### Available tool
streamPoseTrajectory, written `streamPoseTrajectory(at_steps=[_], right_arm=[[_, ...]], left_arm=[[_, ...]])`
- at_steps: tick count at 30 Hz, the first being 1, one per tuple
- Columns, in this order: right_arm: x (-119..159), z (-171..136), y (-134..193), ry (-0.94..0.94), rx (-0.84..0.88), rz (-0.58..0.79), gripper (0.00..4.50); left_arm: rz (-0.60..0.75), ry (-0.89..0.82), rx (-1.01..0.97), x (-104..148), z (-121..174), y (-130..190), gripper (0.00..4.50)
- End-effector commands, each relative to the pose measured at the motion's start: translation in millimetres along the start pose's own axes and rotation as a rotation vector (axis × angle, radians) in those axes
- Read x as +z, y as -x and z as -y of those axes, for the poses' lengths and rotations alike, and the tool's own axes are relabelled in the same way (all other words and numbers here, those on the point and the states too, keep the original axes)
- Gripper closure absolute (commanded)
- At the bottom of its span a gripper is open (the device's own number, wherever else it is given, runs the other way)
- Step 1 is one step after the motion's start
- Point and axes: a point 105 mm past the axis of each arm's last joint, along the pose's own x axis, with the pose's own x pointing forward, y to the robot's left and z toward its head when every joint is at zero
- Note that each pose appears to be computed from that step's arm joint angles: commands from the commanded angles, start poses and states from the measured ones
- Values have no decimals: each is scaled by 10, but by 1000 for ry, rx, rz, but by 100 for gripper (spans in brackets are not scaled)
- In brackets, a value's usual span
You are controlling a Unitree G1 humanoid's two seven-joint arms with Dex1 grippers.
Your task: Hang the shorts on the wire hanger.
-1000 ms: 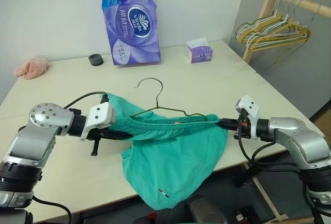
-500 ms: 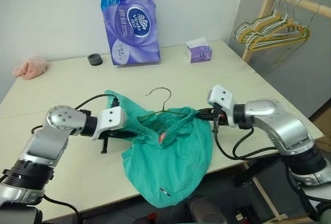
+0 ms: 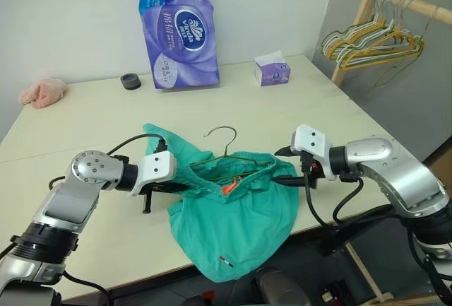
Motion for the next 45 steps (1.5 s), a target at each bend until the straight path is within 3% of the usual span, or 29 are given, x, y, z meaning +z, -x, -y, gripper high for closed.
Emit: streamPoseTrajectory(at_steps=[1, 8, 19, 23, 33, 42, 45], right_arm=[[-41, 116, 31, 16, -77, -22, 2], [-272, 103, -210, 1, -23, -77, 2], [-241, 115, -577, 69, 126, -107, 2], [-261, 135, -641, 88, 161, -132, 95], [-228, 78, -698, 96, 211, -130, 447], [-174, 42, -674, 92, 231, -100, 447], [-145, 55, -634, 73, 216, -82, 450]], left_arm=[[14, -58, 2, 100, -20, 0, 450], [7, -70, -12, 106, -17, -8, 450], [4, -77, -18, 116, -13, -17, 450], [9, -76, -21, 125, 1, -21, 450], [23, -75, -20, 130, 40, -47, 450], [59, 27, 29, 81, -38, -112, 450], [218, 203, 134, 177, -267, 6, 356]])
